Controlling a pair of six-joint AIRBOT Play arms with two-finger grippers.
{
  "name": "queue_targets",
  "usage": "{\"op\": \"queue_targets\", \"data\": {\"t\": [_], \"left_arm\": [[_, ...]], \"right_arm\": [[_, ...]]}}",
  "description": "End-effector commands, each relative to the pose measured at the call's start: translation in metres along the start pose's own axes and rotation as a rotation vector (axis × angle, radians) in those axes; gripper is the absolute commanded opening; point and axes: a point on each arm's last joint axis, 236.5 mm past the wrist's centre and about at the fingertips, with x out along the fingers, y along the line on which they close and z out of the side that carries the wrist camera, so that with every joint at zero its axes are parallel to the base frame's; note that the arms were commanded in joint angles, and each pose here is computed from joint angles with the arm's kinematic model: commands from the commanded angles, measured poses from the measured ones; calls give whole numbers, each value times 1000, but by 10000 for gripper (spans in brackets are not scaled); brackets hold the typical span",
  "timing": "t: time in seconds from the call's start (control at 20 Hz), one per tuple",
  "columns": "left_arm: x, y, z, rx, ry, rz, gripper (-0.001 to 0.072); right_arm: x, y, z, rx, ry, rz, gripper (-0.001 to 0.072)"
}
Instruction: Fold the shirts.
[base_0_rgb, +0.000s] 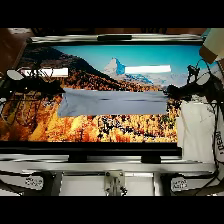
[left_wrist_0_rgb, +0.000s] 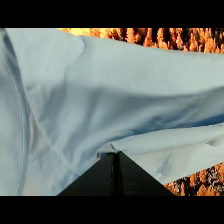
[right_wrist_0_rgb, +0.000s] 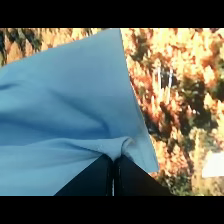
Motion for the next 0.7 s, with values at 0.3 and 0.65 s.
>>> {"op": "queue_targets", "data": {"t": [0.3, 0.65], "left_arm": [[41, 27, 1, -121, 71, -5, 507], [9, -1, 21, -49, 38, -31, 505]], "right_arm": [[47, 8, -7, -121, 63, -64, 489], [34, -7, 0, 104, 60, 106, 667]]}}
